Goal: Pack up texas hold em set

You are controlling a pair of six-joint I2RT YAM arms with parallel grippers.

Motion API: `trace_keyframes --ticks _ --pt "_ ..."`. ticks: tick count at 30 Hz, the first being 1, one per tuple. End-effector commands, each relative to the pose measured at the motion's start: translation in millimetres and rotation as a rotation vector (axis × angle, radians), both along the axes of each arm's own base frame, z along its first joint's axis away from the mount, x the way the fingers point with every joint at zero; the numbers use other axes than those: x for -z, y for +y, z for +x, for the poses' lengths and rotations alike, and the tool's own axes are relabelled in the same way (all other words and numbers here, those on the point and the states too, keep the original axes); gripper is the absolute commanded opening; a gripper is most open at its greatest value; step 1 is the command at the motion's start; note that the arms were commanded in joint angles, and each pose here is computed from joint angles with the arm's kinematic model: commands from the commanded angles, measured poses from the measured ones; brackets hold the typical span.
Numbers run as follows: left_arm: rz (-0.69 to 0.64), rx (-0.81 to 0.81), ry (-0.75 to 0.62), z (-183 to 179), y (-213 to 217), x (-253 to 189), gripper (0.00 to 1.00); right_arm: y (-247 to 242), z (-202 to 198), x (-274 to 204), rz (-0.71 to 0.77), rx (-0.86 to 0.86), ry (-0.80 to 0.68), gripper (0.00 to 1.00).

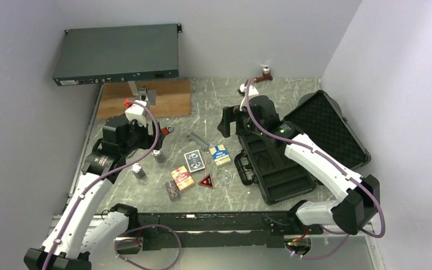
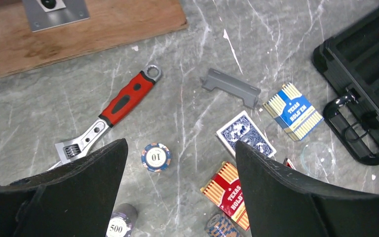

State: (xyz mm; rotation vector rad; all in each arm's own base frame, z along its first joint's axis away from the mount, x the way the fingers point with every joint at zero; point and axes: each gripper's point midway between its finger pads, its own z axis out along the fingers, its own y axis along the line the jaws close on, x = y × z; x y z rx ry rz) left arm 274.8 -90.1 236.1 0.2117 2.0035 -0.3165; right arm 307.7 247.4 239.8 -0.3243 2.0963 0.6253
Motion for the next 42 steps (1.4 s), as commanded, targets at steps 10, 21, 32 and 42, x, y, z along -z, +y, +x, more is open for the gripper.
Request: trace_keyframes --ticks 10,21,32,42 --pt "0.059 -0.042 -0.046 4 4 -14 0.83 29 -10 65 -0.169 -0.061 0.137 1.0" --pt "0.084 -0.096 -0.056 6 15 -15 0.84 40 -6 106 -0.284 -0.06 0.213 1.0" --pt "0.087 -0.1 -0.048 6 15 -13 0.86 41 -3 127 -0.334 -0.038 0.242 1.0" --pt "0.087 -0.101 -0.049 6 15 -13 0.86 37 0 146 -0.404 -0.014 0.266 1.0"
